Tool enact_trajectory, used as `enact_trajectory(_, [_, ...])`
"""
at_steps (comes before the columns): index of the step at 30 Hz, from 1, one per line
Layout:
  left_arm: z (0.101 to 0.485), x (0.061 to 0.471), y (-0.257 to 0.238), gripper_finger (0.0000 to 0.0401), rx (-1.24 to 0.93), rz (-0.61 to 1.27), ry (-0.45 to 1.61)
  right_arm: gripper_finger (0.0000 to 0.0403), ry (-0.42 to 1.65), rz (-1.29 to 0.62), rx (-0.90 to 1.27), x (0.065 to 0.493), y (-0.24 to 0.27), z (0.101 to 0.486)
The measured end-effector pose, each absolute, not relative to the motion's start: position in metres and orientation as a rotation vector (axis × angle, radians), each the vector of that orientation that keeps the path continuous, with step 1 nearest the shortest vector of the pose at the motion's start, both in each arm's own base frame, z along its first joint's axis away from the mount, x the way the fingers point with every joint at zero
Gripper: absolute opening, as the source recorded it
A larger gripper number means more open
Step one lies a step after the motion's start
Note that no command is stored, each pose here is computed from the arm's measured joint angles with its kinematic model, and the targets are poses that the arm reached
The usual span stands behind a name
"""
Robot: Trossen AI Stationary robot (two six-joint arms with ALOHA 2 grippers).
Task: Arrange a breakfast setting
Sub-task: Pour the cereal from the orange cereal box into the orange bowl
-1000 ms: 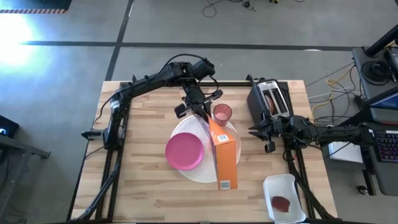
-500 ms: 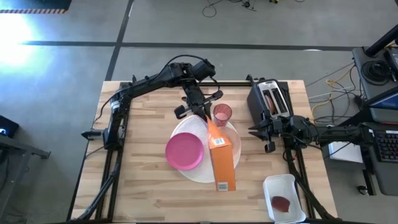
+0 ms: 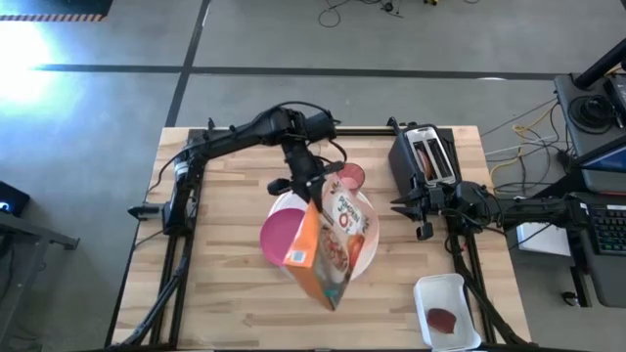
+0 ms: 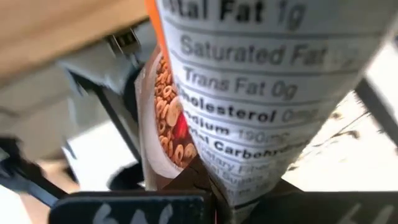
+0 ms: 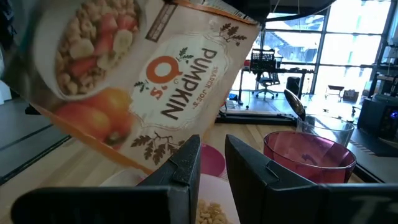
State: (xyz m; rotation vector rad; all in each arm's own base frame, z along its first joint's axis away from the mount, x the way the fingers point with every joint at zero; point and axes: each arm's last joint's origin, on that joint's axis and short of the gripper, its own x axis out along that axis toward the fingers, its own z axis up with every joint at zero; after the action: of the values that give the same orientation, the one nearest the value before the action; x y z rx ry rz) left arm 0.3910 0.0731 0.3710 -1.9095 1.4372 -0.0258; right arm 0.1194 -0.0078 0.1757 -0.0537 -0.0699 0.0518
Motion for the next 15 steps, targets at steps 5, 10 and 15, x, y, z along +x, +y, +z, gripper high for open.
enact_trajectory(5, [0.3683,0.3885,0.0691,0.0,-1.675,-0.129,1.389,0.0063,-0.069,0.052,-0.054,0.1195,-0.0078,0.1756])
enact_trajectory(10, [0.3675,0.3872,0.0689,0.0,-1.521,-0.208,1.346,0.0063,-0.069,0.052,-0.054,0.1195,-0.0078,0.1756])
enact_trajectory(15, [0.367,0.3875,0.0678,0.0,-1.372,-0.295,1.299,0.0063,-0.07,0.052,-0.054,0.1195,-0.0078,0.1756])
